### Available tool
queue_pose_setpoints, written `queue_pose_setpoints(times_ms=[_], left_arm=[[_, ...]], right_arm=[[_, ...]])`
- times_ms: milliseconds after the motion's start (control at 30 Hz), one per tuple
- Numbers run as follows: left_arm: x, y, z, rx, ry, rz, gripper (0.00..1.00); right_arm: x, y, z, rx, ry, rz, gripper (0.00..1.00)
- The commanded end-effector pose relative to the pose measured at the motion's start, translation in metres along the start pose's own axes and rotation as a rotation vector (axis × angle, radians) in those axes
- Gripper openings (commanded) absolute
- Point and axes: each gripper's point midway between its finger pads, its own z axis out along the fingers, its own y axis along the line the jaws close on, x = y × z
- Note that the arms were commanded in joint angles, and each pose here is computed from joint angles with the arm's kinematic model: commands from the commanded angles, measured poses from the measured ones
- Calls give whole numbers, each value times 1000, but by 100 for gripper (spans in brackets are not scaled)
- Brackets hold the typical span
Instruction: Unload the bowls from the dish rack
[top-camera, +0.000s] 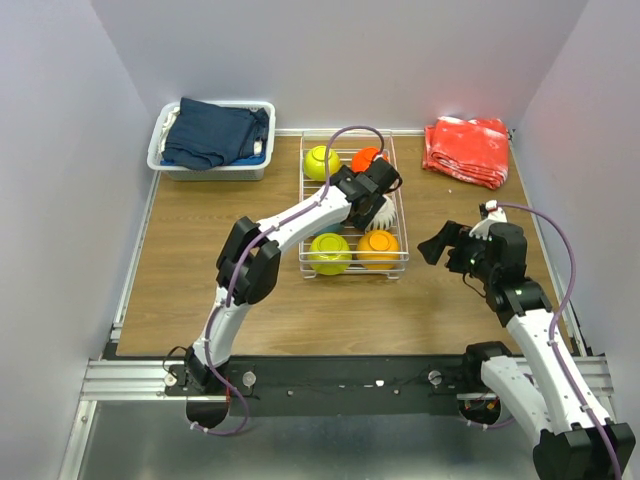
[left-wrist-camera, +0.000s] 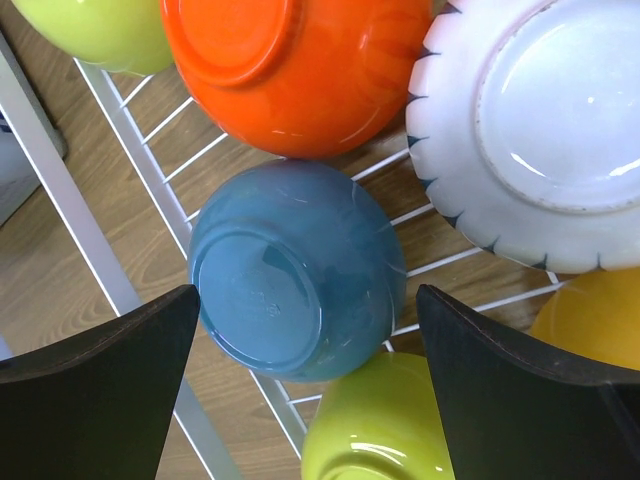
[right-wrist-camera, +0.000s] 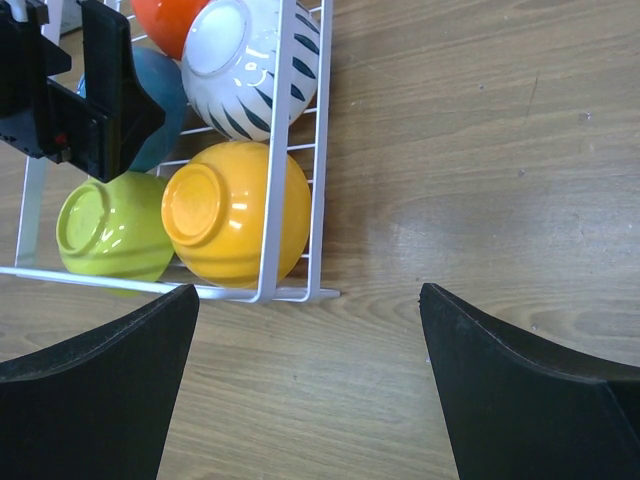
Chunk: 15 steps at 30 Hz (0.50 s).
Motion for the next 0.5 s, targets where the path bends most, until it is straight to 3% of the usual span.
queue_pose_setpoints(times_ms=[0, 467], left_arm=[[-5, 9, 8, -77, -14, -10, 99], [4, 5, 20, -104, 17, -29, 99]], right_arm=[[6, 1, -1, -15, 9, -15, 100], [9, -3, 1, -5, 7, -12, 100]])
